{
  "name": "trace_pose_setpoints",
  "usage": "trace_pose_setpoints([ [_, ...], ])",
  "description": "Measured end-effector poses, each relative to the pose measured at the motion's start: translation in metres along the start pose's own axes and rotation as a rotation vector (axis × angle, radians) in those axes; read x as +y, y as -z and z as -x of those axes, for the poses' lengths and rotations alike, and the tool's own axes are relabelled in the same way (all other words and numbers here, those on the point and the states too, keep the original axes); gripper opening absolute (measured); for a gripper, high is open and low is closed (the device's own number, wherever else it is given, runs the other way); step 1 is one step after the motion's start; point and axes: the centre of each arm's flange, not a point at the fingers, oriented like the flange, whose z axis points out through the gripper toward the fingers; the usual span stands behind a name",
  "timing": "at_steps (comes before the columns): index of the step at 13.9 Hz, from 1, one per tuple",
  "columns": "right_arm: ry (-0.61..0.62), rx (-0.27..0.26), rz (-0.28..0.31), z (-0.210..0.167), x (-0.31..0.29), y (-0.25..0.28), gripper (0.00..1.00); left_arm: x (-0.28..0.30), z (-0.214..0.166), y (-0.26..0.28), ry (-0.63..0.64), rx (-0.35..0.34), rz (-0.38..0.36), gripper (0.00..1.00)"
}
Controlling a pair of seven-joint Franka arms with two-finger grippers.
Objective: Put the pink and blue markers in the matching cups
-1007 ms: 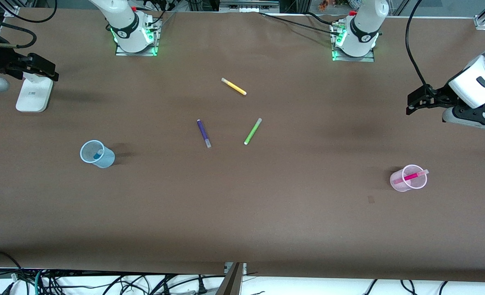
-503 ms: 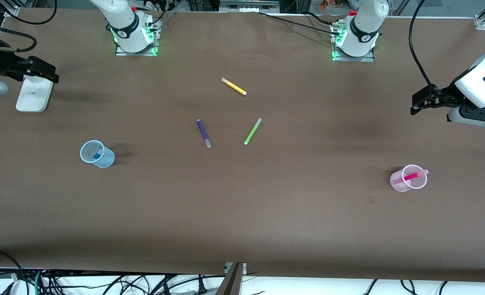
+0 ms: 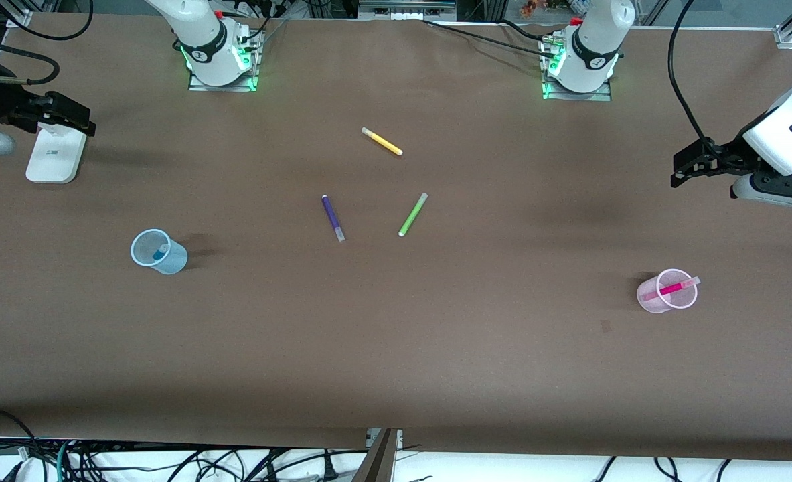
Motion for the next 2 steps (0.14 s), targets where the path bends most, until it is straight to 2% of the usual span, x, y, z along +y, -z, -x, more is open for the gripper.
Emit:
trace_pose_setpoints([
  [2, 0.000, 0.000, 0.000, 0.0000, 0.0000, 0.0000, 1.00, 0.0032, -0.0003, -0.0003, -0.006, -0.001, 0.000, 1.00],
])
